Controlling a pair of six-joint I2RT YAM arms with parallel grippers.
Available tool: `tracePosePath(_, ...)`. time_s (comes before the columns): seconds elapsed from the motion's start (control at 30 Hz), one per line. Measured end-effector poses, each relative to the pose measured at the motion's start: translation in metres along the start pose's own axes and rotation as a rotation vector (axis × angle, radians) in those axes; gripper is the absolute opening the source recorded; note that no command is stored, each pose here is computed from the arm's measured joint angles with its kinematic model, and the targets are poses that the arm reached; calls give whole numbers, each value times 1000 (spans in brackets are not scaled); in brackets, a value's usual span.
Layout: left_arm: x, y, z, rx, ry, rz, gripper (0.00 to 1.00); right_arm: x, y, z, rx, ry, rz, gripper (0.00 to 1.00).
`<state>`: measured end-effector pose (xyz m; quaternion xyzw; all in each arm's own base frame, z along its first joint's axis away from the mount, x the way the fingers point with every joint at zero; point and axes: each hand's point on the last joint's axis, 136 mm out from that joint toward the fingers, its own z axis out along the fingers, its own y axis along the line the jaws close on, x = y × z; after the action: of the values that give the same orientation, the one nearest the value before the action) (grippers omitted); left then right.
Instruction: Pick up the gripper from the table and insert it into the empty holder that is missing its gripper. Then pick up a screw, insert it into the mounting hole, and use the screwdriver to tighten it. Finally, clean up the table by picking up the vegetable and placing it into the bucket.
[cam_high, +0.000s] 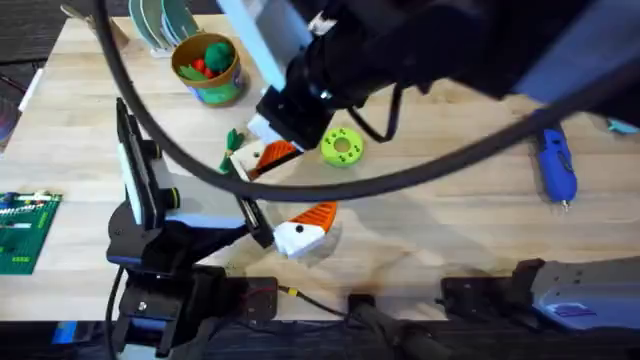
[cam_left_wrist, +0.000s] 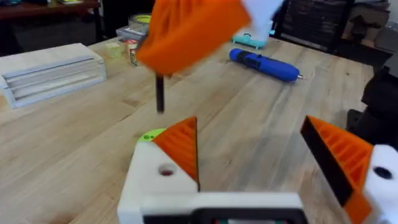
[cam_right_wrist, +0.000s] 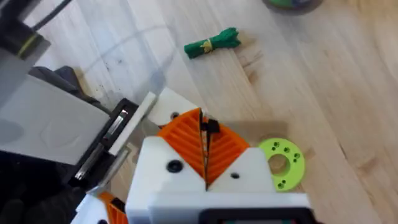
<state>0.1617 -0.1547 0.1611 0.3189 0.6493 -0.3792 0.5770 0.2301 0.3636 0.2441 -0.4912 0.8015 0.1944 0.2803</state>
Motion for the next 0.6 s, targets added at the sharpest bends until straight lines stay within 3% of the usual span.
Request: tracePosePath(0.6,0,0,0,0,0,0,992,-1,25,13,-42,9,-45,8)
